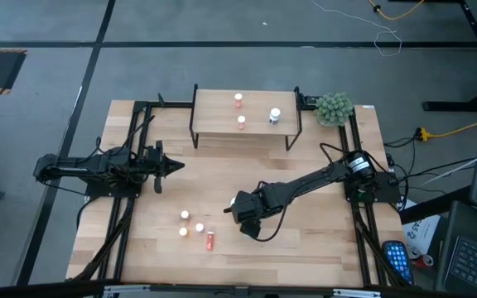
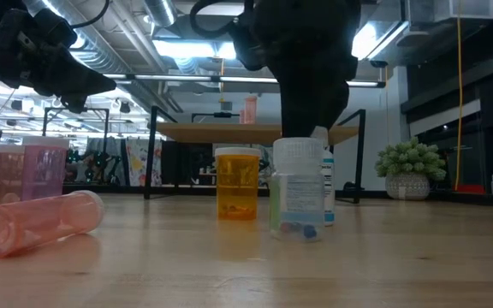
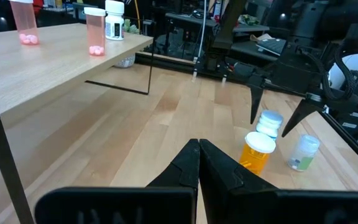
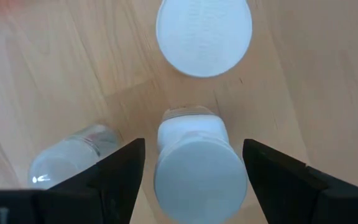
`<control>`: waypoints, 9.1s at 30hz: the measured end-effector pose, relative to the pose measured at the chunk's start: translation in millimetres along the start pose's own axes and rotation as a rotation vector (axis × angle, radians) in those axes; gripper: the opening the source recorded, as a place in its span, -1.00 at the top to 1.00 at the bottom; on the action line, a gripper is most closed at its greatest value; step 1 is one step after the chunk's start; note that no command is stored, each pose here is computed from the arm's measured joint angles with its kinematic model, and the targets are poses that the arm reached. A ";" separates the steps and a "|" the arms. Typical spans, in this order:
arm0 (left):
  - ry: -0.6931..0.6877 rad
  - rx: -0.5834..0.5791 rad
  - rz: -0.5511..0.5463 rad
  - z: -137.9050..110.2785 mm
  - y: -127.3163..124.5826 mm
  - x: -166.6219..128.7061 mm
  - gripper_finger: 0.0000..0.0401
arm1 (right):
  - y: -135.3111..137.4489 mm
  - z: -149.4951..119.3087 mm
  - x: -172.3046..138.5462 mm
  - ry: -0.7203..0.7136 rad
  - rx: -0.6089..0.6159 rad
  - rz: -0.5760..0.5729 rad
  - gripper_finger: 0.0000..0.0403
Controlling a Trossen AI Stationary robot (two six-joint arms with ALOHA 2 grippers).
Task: Pick and place medicine bottles onto shelf by color
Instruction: Put the large white pill bottle on the shelf, then put the large orange pill bottle on the shelf
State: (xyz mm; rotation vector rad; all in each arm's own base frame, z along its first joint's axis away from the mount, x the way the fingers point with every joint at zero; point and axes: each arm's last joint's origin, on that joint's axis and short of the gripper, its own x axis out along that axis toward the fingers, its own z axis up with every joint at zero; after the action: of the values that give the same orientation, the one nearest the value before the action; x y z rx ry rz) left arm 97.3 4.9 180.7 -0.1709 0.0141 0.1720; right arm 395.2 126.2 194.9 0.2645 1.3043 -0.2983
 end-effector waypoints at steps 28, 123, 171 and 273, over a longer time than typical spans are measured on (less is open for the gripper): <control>0.000 0.000 0.000 0.0 0.0 0.0 1.00 | -19.5 30.2 -100.6 -0.058 -0.038 -0.172 0.07; 0.037 -0.001 0.006 -3.6 0.6 -0.1 1.00 | -340.4 129.1 -160.7 -0.302 0.494 -0.122 -0.43; 0.027 -0.003 0.005 -2.7 0.5 -0.1 1.00 | -11.1 72.6 -141.0 -0.307 0.096 0.044 -0.43; 0.032 -0.002 -0.006 -2.9 0.2 -0.1 1.00 | -16.5 97.1 -28.2 -0.051 0.287 -0.099 -0.07</control>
State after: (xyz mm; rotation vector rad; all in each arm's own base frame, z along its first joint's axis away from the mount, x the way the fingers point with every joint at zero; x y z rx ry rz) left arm 97.2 4.5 177.8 -0.1758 0.0451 0.1631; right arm 470.2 78.1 245.5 0.4324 1.2253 -0.5750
